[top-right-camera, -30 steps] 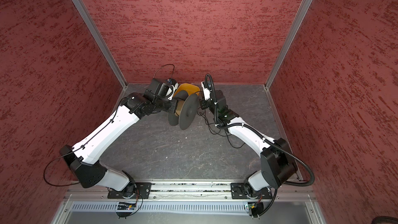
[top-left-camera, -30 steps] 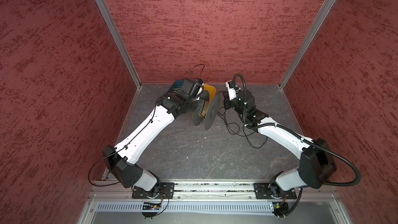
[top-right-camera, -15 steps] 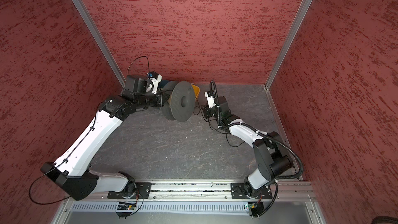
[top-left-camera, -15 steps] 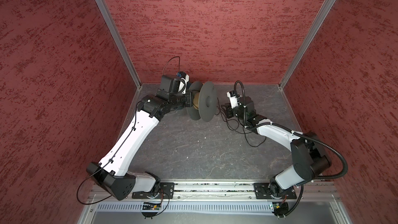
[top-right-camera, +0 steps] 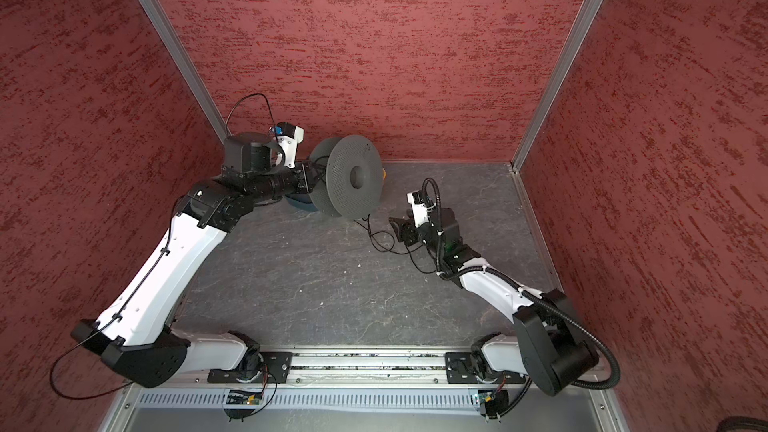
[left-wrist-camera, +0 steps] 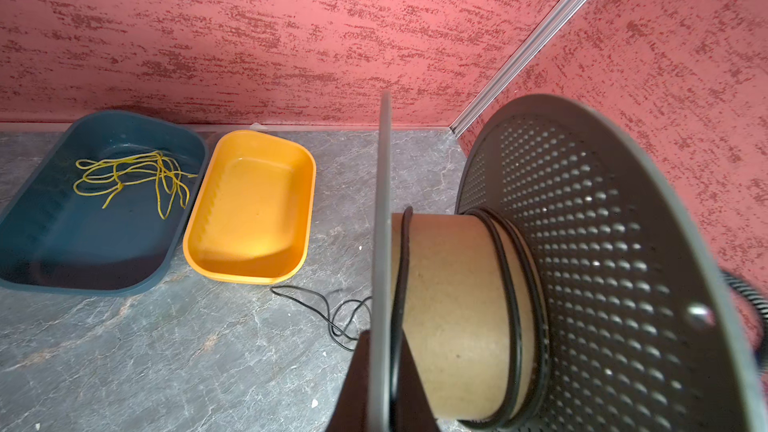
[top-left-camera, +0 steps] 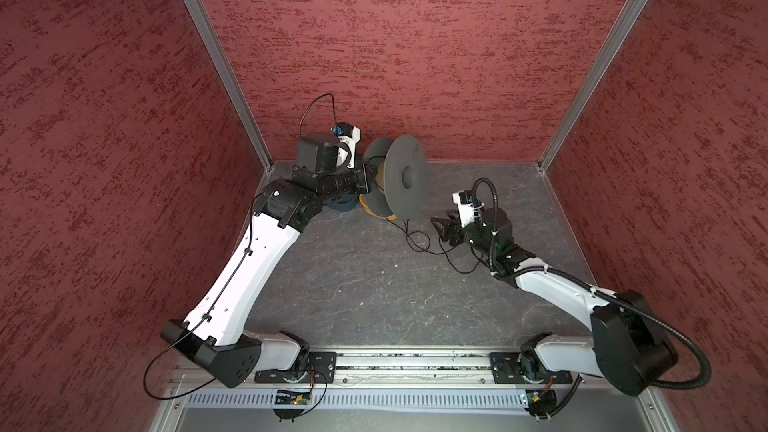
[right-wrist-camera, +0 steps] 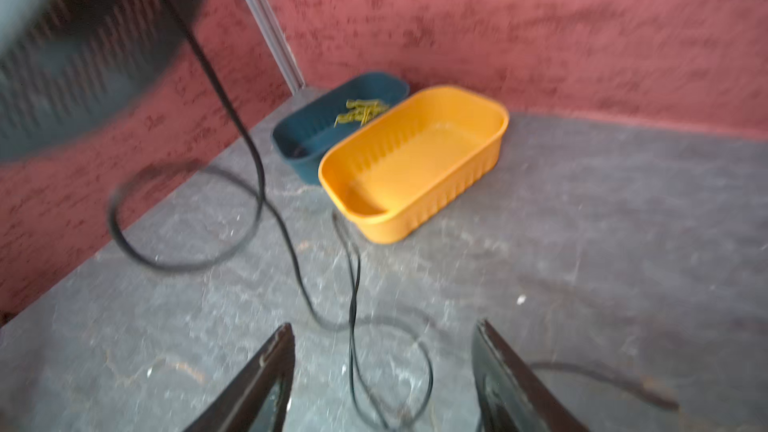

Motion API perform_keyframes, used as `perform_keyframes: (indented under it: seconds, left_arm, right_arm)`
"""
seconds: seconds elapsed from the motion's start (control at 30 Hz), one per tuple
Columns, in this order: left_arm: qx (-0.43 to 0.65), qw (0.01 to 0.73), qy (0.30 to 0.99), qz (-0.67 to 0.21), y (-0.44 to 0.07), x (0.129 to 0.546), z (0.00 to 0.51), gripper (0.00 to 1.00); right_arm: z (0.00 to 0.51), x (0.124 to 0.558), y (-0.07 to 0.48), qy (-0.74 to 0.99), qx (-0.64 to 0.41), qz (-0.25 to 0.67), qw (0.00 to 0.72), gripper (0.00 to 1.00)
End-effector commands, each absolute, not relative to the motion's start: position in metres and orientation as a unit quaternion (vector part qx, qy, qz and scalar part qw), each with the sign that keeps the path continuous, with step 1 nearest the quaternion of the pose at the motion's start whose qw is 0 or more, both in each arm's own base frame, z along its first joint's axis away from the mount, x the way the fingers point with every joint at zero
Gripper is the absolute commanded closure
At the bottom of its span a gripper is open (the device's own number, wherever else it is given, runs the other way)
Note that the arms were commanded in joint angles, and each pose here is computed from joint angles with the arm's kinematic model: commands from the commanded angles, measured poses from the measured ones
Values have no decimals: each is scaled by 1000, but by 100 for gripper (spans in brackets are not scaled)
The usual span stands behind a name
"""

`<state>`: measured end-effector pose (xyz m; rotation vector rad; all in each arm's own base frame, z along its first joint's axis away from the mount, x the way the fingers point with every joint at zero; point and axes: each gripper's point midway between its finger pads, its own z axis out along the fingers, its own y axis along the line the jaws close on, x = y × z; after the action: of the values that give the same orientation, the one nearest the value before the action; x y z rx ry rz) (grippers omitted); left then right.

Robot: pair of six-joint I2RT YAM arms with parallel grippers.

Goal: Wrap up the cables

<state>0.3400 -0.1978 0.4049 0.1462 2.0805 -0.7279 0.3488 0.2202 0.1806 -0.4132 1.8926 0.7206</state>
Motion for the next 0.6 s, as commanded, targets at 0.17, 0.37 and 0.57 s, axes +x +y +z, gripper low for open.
perform_keyframes:
  seconds: [0.17,0.37,0.57]
  left_arm:
    - [64,516,781,-346,-201,336,471,100]
    - [61,517,780,-348,-200,334,472,100]
    - [57,518,780,-346,-197,333,473,100]
  right_arm:
    - [189,335,258,723,-220,373,538,33]
    - [198,345,286,693,-235,408,545,39]
    - [201,364,315,677,-241,442,536,41]
